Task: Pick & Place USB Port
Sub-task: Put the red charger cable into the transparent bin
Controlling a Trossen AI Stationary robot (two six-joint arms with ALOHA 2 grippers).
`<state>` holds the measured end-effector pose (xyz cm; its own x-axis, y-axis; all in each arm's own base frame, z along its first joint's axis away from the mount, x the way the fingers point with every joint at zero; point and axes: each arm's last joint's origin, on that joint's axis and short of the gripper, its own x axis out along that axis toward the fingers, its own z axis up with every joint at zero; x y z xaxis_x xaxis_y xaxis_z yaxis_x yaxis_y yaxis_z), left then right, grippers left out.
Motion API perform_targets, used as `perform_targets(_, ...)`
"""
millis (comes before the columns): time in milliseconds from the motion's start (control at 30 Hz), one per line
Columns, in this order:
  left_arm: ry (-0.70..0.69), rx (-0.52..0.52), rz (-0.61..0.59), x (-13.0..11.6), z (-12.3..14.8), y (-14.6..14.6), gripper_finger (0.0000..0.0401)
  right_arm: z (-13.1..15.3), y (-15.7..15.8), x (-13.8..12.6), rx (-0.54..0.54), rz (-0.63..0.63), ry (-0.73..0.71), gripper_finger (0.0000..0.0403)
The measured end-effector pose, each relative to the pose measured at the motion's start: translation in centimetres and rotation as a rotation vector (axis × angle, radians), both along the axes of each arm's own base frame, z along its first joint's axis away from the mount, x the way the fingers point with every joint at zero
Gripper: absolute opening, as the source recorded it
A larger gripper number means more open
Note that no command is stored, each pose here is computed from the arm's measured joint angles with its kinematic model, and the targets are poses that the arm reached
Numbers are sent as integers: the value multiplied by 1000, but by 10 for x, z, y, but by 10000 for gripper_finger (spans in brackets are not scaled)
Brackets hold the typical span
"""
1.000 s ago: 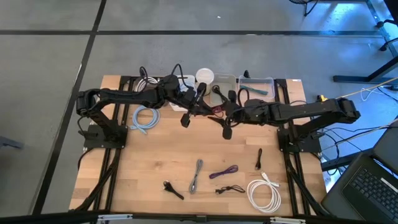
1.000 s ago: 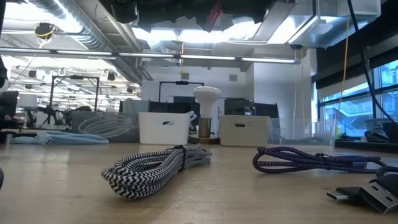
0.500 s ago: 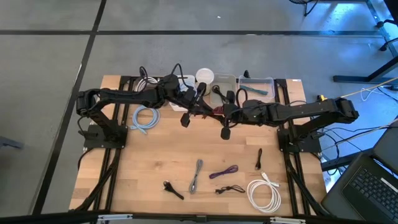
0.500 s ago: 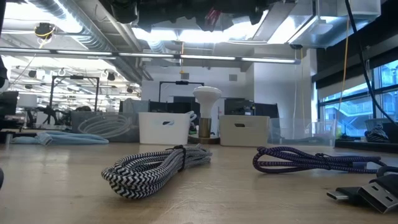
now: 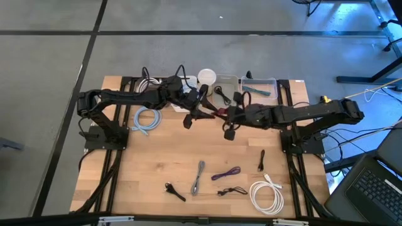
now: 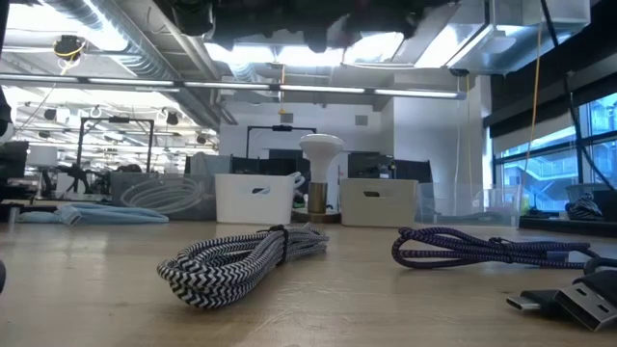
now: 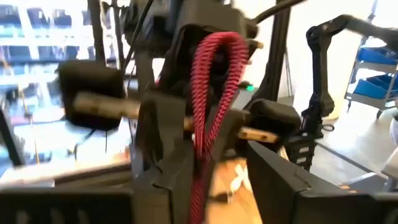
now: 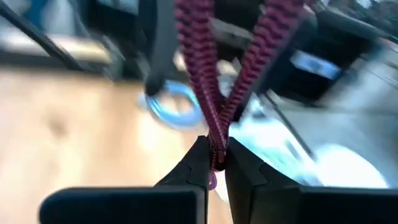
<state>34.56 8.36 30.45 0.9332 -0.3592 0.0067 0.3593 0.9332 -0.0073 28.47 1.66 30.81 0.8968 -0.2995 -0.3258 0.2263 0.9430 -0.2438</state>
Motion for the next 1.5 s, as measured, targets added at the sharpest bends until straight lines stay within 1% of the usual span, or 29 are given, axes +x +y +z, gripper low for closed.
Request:
perform_targets(67,61,-18,9,-6,-1,5,163,5,2,-13,-35,-95,71,25)
perform_targets(167,143,-28,38,-17,-1,13,187,18,6,-36,-56,-212,125,25)
perform_targets(267,232,-61,72,-25,-5,22,198,26,7,-58,-55,-268,182,25)
perform_targets(367,326,-96,94,-31,-13,28,198,34,3,-78,-41,-307,220,25)
perform_targets(467,414,-122,142,-35,-21,32,193,36,-6,-88,-36,-357,272,25)
perform_targets(633,529,-116,293,-39,-32,35,185,40,-25,-100,-38,-460,383,25)
perform_targets(700,572,-115,326,-41,-35,35,183,43,-32,-103,-24,-492,404,25)
perform_targets(767,588,-106,339,-41,-39,34,182,47,-40,-105,9,-507,417,25)
perform_targets(900,572,-94,340,-41,-49,30,182,52,-55,-111,43,-529,467,25)
perform_targets(1033,517,-88,328,-43,-58,23,182,54,-71,-119,57,-586,545,25)
perform_targets(1100,459,-79,329,-47,-59,18,182,57,-81,-123,56,-629,580,25)
perform_targets(1233,313,-79,343,-67,-52,10,182,56,-104,-128,46,-707,660,25)
perform_targets(1433,29,-59,348,-107,-38,-5,182,43,-144,-129,69,-748,813,25)
perform_targets(1500,-28,-48,347,-118,-34,-9,182,37,-157,-129,82,-751,866,25)
